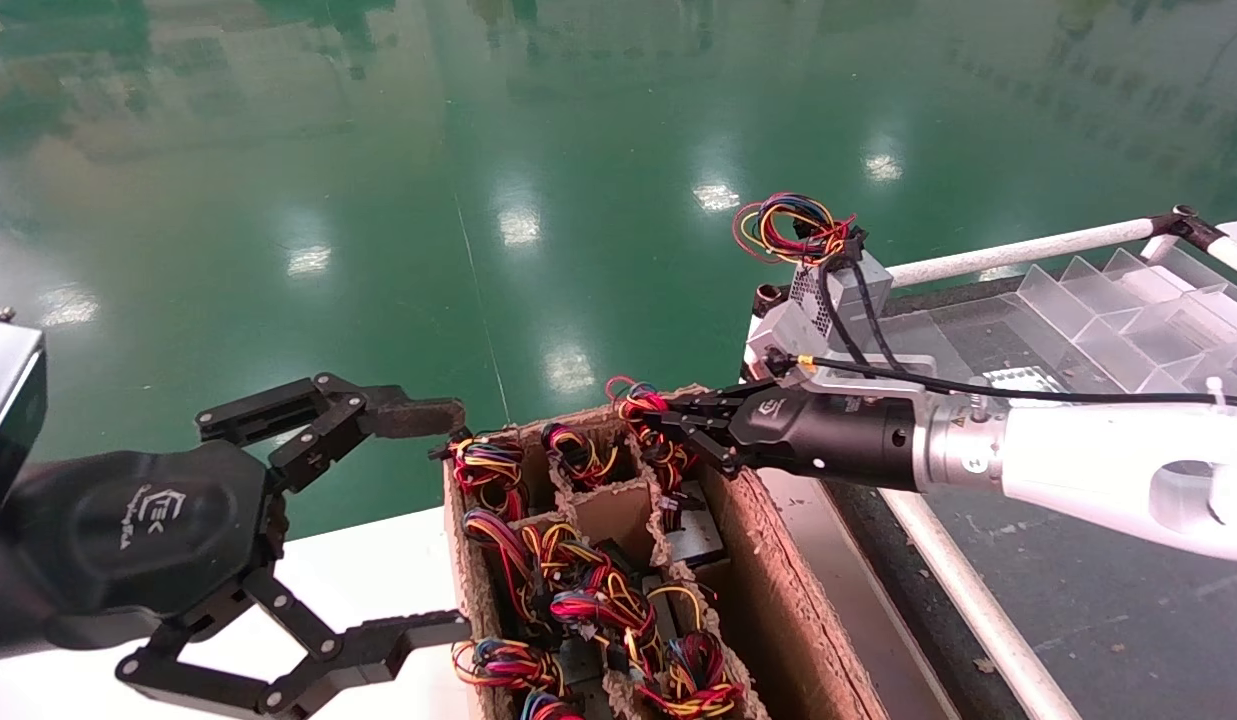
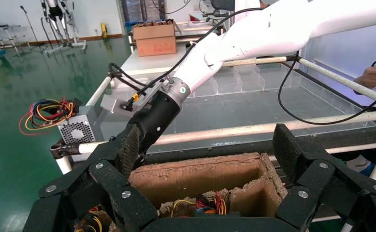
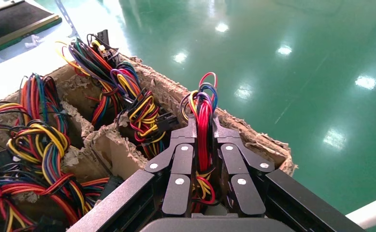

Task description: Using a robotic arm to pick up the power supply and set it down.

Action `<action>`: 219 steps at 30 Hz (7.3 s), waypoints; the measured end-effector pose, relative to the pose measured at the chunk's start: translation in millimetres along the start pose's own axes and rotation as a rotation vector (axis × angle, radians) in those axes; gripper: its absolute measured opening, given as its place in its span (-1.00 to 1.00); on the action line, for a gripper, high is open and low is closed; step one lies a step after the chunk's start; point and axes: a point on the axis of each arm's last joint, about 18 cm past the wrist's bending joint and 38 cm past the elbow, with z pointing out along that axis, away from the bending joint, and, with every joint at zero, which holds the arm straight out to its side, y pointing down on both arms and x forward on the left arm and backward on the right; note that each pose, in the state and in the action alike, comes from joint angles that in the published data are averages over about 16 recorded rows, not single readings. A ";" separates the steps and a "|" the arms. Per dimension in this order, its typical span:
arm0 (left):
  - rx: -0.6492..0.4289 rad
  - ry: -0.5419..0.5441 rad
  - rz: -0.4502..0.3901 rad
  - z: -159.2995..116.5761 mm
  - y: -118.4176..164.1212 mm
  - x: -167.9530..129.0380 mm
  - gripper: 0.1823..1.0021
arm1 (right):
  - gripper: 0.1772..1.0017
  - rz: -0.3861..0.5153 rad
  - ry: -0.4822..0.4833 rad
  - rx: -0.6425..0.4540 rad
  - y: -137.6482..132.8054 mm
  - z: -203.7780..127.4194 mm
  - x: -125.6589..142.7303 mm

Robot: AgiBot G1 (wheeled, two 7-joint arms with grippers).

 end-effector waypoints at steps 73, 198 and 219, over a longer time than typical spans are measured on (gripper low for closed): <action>0.000 0.000 0.000 0.0 0.0 0.0 1.00 | -0.85 -0.279 0.743 0.133 -169.5 -303.9 130.3; 0.000 0.000 0.000 0.0 0.0 0.0 1.00 | -0.23 -0.234 0.647 0.000 -125.6 -127.4 137.4; 0.000 -0.001 0.000 -0.2 0.1 -0.1 1.00 | 0.78 -0.150 0.516 0.255 -122.6 -155.6 108.6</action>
